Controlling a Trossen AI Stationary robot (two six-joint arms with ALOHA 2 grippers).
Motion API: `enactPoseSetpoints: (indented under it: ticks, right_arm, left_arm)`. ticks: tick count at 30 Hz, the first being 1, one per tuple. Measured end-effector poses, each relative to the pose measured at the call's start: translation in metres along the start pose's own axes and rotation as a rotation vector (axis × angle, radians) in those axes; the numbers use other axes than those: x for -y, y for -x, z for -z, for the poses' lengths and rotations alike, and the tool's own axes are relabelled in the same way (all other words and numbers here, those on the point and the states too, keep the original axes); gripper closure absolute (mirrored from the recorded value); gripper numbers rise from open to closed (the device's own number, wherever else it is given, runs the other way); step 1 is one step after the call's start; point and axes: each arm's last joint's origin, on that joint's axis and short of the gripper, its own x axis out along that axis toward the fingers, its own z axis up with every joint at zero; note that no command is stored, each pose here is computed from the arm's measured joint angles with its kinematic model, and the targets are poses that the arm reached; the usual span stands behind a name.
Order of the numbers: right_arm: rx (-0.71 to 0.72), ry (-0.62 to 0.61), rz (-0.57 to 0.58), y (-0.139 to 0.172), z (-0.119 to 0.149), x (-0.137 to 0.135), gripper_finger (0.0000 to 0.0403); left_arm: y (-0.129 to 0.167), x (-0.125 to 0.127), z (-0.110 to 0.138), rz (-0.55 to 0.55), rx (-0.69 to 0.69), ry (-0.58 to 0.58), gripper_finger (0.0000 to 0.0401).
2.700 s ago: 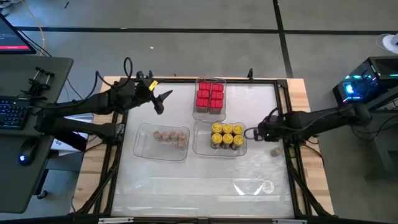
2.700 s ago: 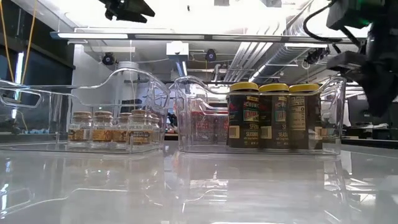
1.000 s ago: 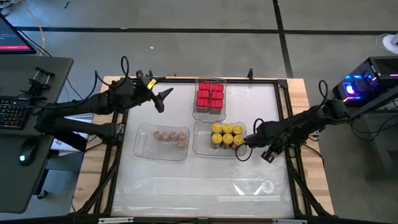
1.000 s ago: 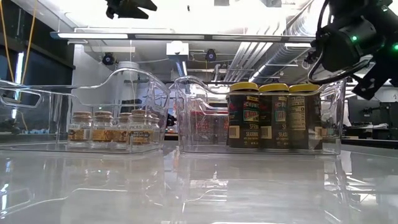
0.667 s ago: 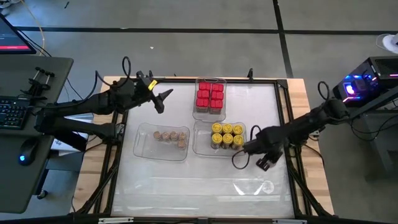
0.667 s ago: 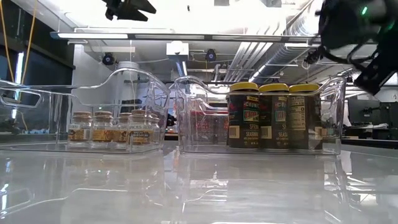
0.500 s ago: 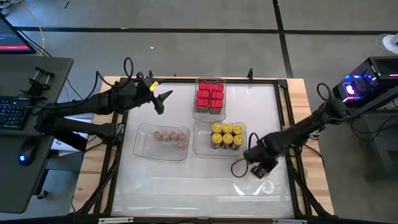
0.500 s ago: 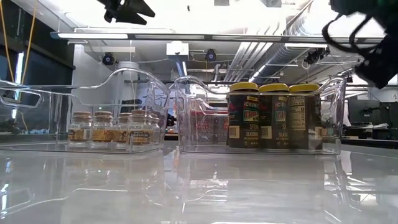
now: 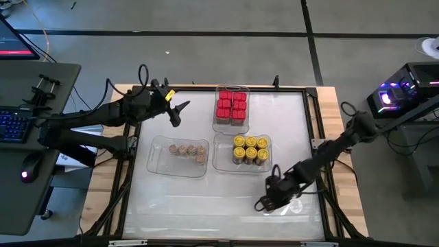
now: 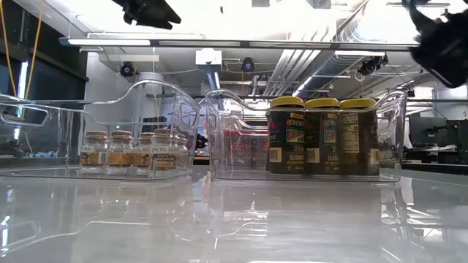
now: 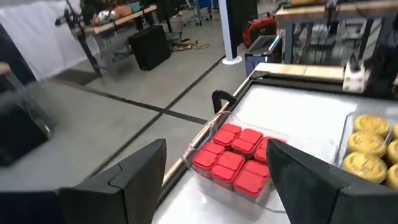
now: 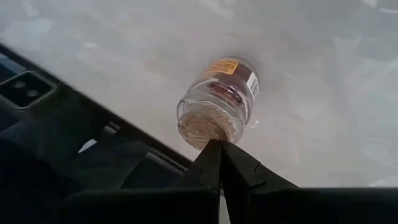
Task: Sort spices by type
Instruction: Put the brown seasoning bottle into the bottom left transparent bin
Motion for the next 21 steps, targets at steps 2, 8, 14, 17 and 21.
enactPoseSetpoints:
  ticks: [2,8,14,17,21]
  right_arm:
    - [-0.002,0.007,-0.006,-0.008,-0.003,-0.014,0.0403]
    - [0.081,0.117,-0.048,-0.028,-0.016,-0.078,0.0403]
    - [0.335,0.242,-0.123,-0.035,-0.046,-0.143,0.0403]
    - [0.427,0.367,-0.135,-0.032,-0.068,-0.168,0.0403]
    - [0.493,0.575,-0.150,-0.015,-0.075,-0.192,0.0403]
  left_arm:
    - [0.000,0.000,0.000,0.000,0.000,-0.053,0.0139]
    - [0.000,0.000,0.001,0.001,-0.005,-0.137,0.0139]
    - [0.000,0.000,0.003,0.004,-0.024,-0.080,0.0139]
    - [0.001,0.003,0.006,0.018,-0.054,-0.010,0.0139]
    - [0.005,0.010,0.008,0.112,-0.075,0.053,0.0139]
